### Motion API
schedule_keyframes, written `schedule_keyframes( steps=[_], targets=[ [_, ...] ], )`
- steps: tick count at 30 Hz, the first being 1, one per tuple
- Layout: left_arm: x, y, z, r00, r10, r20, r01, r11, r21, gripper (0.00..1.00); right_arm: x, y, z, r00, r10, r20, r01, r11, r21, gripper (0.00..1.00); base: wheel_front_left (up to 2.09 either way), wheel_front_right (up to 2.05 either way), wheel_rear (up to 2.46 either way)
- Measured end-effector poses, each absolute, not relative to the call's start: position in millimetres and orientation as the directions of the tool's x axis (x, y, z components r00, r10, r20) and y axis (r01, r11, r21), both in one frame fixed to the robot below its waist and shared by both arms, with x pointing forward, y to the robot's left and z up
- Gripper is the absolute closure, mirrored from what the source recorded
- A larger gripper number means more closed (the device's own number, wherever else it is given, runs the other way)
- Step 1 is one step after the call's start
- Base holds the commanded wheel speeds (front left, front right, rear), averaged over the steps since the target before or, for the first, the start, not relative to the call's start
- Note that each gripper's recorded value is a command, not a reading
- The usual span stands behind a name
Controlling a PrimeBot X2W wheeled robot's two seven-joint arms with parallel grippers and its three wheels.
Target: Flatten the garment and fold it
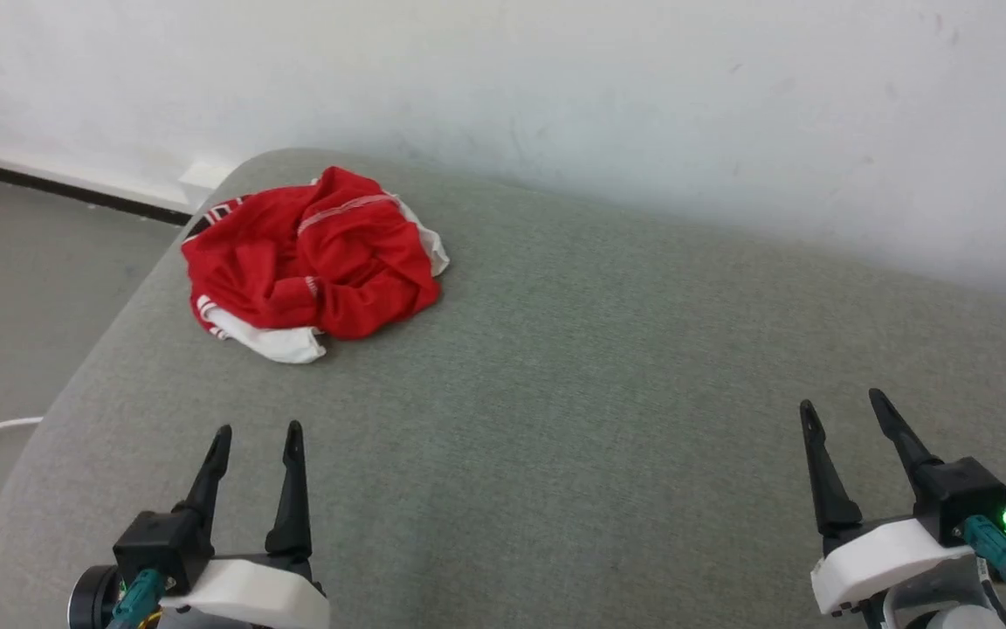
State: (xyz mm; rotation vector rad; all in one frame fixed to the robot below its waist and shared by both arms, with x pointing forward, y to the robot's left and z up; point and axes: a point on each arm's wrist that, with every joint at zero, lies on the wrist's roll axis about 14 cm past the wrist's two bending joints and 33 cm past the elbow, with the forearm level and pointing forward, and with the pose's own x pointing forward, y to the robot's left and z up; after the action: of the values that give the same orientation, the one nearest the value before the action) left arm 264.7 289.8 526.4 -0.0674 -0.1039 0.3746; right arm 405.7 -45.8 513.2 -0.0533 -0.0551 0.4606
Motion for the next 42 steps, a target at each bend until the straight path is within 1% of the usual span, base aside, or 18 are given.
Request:
schedule_keyframes(
  steps=[24, 42],
  targets=[
    [211, 323, 527, 0.844, 0.523, 0.119, -0.507, 0.850, -0.139, 0.00, 406, 9, 511, 0.815, 0.576, 0.060, -0.573, 0.817, -0.071, 0.00, 0.00, 0.00, 0.00],
    [179, 336, 526, 0.788, 0.600, 0.136, -0.577, 0.797, -0.177, 0.00, 407, 35, 508, 0.773, 0.631, 0.073, -0.627, 0.776, -0.066, 0.00, 0.00, 0.00, 0.00]
  ],
)
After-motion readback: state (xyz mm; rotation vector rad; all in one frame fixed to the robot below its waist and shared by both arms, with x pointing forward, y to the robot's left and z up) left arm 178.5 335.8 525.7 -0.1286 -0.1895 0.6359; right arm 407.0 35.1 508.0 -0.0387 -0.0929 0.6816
